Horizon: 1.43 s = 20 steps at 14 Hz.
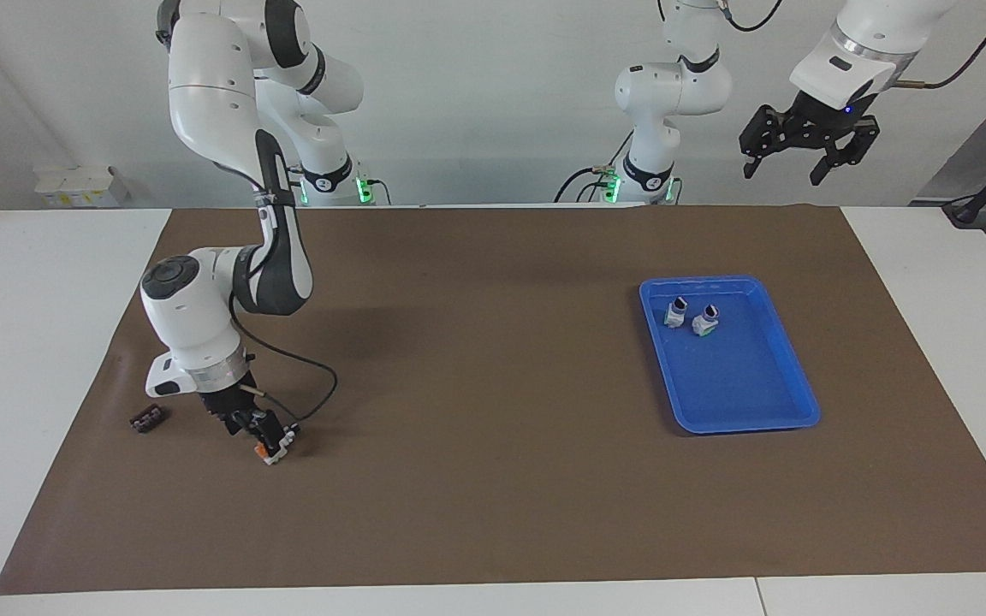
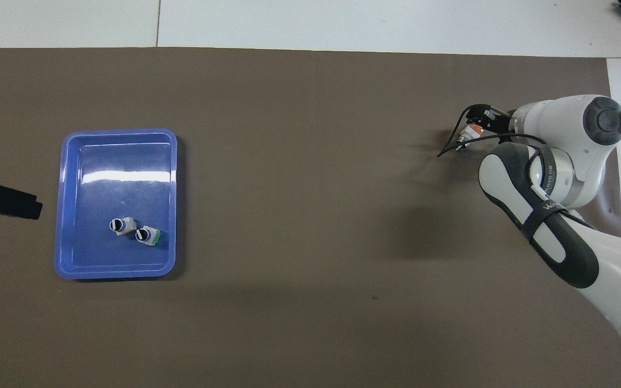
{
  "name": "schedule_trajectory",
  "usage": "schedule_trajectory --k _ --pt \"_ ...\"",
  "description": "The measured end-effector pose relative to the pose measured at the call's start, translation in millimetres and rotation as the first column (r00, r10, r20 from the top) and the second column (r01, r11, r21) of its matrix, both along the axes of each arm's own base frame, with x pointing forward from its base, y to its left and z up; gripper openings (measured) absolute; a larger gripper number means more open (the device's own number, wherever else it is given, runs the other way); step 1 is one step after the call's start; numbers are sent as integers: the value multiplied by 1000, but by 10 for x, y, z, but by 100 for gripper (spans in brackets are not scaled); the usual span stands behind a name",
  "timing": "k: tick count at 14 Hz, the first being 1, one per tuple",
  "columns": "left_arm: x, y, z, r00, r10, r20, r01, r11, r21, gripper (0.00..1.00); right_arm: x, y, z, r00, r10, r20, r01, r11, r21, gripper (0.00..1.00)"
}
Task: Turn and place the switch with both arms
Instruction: 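Grasp the white orange-topped switch with the right gripper and lift it, then carry the switch toward the tray while the left gripper reaches in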
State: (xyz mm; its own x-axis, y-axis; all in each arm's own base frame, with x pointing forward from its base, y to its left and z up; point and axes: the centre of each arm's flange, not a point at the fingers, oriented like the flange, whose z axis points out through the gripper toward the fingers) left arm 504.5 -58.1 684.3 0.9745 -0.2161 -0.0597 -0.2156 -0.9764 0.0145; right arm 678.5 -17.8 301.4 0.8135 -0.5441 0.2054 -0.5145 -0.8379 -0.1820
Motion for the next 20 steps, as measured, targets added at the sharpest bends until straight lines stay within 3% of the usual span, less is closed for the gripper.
schedule_trajectory --k 6,10,11,14,17,20 --pt "0 0 0 1000 0 0 0 1000 0 100 -7 76 -205 999 -23 -25 24 999 25 96" --pt "0 0 0 1000 0 0 0 1000 0 100 -5 27 -201 999 -30 -24 31 999 23 52" --pt "0 0 0 1000 0 0 0 1000 0 100 -3 31 -181 999 -29 -27 30 999 24 46" --pt "0 0 0 1000 0 0 0 1000 0 100 43 129 -67 995 -7 -97 11 999 43 44" --pt "0 0 0 1000 0 0 0 1000 0 100 125 411 405 989 -42 -144 72 975 211 42" --pt "0 0 0 1000 0 0 0 1000 0 100 27 702 998 970 -142 -196 200 926 319 42"
